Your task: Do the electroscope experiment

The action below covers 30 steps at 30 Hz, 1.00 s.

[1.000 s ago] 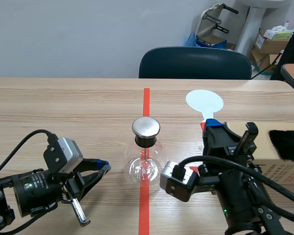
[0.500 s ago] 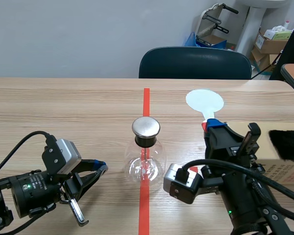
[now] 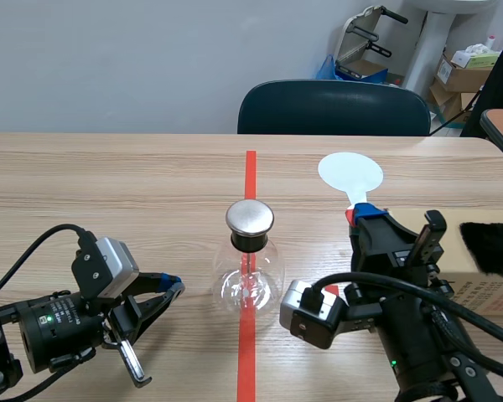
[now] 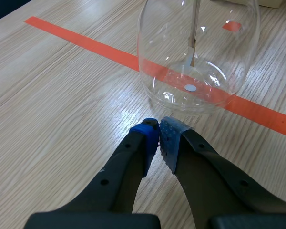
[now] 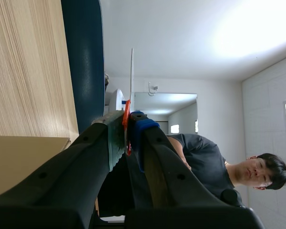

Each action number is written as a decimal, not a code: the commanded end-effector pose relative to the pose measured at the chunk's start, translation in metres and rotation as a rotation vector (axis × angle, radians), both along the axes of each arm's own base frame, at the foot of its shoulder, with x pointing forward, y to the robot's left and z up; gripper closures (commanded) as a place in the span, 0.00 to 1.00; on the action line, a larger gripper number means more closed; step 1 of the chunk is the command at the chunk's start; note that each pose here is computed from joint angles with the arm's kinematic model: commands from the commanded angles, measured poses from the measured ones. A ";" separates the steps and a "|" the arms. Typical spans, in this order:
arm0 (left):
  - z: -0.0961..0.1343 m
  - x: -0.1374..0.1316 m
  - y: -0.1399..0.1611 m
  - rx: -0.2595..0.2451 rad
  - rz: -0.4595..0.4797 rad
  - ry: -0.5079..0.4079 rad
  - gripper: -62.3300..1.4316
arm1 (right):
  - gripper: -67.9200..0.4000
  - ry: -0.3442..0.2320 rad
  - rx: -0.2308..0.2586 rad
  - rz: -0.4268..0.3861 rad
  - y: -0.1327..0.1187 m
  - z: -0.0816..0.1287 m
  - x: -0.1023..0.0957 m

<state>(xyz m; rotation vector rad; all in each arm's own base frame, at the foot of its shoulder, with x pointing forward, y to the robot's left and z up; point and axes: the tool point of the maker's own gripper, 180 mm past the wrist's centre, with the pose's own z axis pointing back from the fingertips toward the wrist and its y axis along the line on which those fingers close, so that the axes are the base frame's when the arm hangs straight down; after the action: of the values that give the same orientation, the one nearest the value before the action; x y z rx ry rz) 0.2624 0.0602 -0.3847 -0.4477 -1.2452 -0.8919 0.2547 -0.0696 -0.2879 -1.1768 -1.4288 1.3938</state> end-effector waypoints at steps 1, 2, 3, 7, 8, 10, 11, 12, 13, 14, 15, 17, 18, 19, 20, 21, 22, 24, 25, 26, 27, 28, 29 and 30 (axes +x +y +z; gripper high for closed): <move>0.010 0.005 -0.004 -0.031 -0.001 -0.028 0.89 | 0.98 -0.044 -0.006 0.004 -0.003 0.012 0.005; 0.010 0.005 -0.004 -0.031 -0.001 -0.028 0.89 | 0.98 -0.044 -0.006 0.003 -0.003 0.012 0.005; 0.010 0.005 -0.004 -0.031 -0.001 -0.028 0.89 | 0.98 -0.044 -0.006 0.001 -0.003 0.012 0.005; 0.010 0.005 -0.004 -0.031 -0.001 -0.028 0.89 | 0.98 -0.044 -0.006 0.000 -0.003 0.012 0.005; 0.010 0.005 -0.004 -0.031 -0.001 -0.028 0.89 | 0.98 -0.044 -0.006 0.000 -0.003 0.012 0.005; 0.010 0.005 -0.004 -0.031 -0.001 -0.028 0.89 | 0.98 -0.044 -0.008 -0.003 -0.004 0.012 0.005; 0.010 0.005 -0.004 -0.031 -0.001 -0.028 0.89 | 0.98 -0.044 -0.007 -0.006 -0.005 0.012 0.005; 0.010 0.005 -0.004 -0.031 -0.001 -0.028 0.89 | 0.98 -0.044 -0.007 -0.007 -0.005 0.012 0.005; 0.010 0.005 -0.004 -0.031 -0.001 -0.028 0.89 | 0.98 -0.044 -0.007 -0.007 -0.005 0.012 0.005; 0.010 0.005 -0.004 -0.031 -0.001 -0.028 0.89 | 0.98 -0.044 -0.007 -0.007 -0.005 0.012 0.005; 0.010 0.005 -0.004 -0.031 -0.001 -0.028 0.89 | 0.98 -0.044 -0.007 -0.007 -0.005 0.012 0.005; 0.010 0.005 -0.004 -0.031 -0.001 -0.028 0.89 | 0.98 -0.044 -0.007 -0.007 -0.005 0.012 0.005; 0.010 0.005 -0.004 -0.031 0.000 -0.029 0.89 | 0.98 -0.044 -0.007 -0.007 -0.005 0.012 0.005; 0.010 0.005 -0.004 -0.029 0.002 -0.031 0.89 | 0.98 -0.044 -0.007 -0.007 -0.005 0.012 0.005; 0.010 0.005 -0.004 -0.029 0.002 -0.031 0.89 | 0.98 -0.044 -0.007 -0.007 -0.005 0.012 0.005; 0.010 0.005 -0.004 -0.029 0.002 -0.031 0.89 | 0.98 -0.044 -0.007 -0.007 -0.005 0.012 0.005; 0.010 0.005 -0.004 -0.030 0.002 -0.031 0.89 | 0.98 -0.044 -0.007 -0.007 -0.005 0.012 0.005; 0.010 0.005 -0.004 -0.030 0.002 -0.031 0.89 | 0.98 -0.044 -0.007 -0.007 -0.005 0.012 0.005; 0.010 0.005 -0.003 -0.029 0.002 -0.031 0.89 | 0.98 -0.044 -0.007 -0.006 -0.005 0.012 0.005; 0.010 0.005 -0.003 -0.029 0.002 -0.030 0.89 | 0.98 -0.044 -0.007 -0.006 -0.005 0.012 0.005; 0.010 0.005 -0.004 -0.029 0.002 -0.030 0.89 | 0.98 -0.044 -0.007 -0.006 -0.005 0.012 0.005; 0.010 0.005 -0.004 -0.029 0.002 -0.030 0.89 | 0.98 -0.044 -0.007 -0.006 -0.005 0.012 0.005; 0.010 0.005 -0.003 -0.029 0.002 -0.030 0.89 | 0.98 -0.044 -0.007 -0.006 -0.005 0.012 0.005; 0.010 0.005 -0.003 -0.028 0.002 -0.030 0.89 | 0.98 -0.044 -0.008 -0.006 -0.005 0.012 0.005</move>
<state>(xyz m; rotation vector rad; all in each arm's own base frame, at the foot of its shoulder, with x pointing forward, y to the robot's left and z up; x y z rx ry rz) 0.2624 0.0602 -0.3847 -0.4474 -1.2454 -0.8918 0.2549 -0.0704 -0.2878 -1.1795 -1.4253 1.3899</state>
